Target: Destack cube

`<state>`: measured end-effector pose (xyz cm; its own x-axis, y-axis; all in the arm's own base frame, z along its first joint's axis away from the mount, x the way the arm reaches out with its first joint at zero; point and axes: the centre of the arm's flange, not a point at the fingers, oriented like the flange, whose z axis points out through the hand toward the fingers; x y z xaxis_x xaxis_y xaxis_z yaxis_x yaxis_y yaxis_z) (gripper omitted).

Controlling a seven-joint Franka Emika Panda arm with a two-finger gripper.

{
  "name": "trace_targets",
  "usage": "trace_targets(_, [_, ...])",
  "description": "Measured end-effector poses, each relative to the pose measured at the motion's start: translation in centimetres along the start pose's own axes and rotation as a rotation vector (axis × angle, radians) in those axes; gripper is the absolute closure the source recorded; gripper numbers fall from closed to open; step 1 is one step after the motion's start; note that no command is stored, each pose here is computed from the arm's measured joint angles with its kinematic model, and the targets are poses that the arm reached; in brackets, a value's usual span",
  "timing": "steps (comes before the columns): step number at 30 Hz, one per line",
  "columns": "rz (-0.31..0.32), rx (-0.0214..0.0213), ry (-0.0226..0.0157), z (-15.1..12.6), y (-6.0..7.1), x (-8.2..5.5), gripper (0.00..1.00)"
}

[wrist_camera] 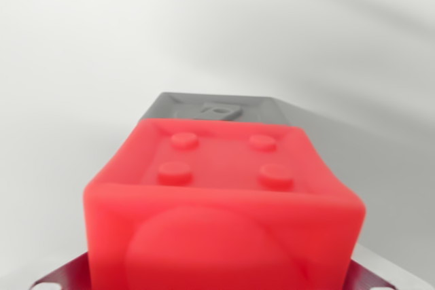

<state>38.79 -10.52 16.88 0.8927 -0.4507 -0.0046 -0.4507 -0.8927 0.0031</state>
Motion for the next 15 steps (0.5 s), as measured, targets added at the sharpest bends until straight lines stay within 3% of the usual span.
trace_targets(15, [0.0, 0.0013, 0.001, -0.56, -0.01, 0.04, 1.0])
